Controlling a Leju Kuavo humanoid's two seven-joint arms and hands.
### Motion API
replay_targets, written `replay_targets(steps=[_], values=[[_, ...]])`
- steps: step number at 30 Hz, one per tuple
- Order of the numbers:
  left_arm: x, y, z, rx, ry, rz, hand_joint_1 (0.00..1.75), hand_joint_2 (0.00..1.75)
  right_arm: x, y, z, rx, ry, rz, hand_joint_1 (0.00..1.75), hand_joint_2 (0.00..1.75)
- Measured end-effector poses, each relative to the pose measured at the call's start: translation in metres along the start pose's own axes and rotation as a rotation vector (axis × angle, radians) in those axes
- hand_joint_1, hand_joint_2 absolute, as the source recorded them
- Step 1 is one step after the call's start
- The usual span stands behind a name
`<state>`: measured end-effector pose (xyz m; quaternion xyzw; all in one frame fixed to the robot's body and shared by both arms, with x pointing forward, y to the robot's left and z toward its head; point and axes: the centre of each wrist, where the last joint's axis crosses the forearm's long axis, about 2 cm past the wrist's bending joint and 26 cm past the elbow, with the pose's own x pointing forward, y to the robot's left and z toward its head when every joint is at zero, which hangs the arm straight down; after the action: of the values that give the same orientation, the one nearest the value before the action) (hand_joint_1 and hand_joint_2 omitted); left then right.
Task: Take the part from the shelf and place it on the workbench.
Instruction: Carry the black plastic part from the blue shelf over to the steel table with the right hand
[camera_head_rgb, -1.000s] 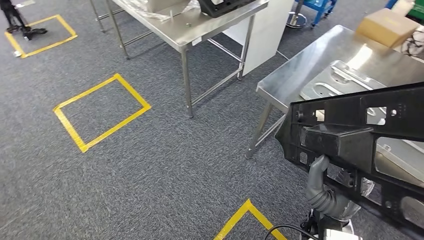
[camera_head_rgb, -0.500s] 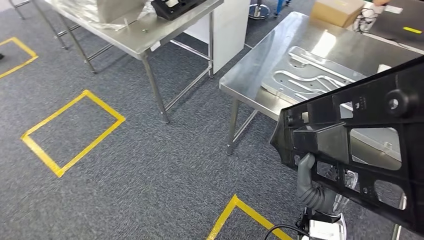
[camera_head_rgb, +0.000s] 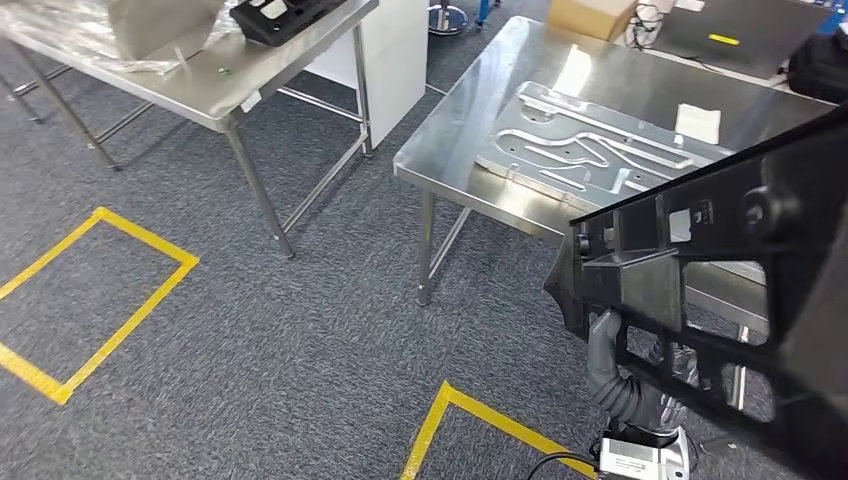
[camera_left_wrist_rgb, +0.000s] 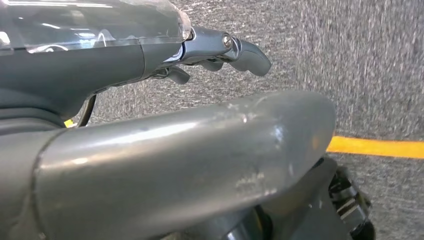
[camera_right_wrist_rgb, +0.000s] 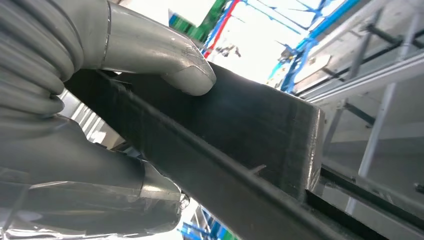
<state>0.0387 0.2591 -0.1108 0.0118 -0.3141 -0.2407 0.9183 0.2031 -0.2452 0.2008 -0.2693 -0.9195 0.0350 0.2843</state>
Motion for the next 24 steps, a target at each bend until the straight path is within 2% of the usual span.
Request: replay_targets(steps=[11, 24], values=[[0.003, 0.001, -0.002, 0.008, 0.007, 0.007, 0.00, 0.00, 0.008, 0.003, -0.002, -0.052, -0.062, 0.012, 1.75, 1.75], [0.002, 0.001, -0.001, 0.013, 0.015, 0.012, 0.00, 0.00, 0.009, -0.003, 0.005, -0.064, -0.037, 0.017, 1.75, 1.75]])
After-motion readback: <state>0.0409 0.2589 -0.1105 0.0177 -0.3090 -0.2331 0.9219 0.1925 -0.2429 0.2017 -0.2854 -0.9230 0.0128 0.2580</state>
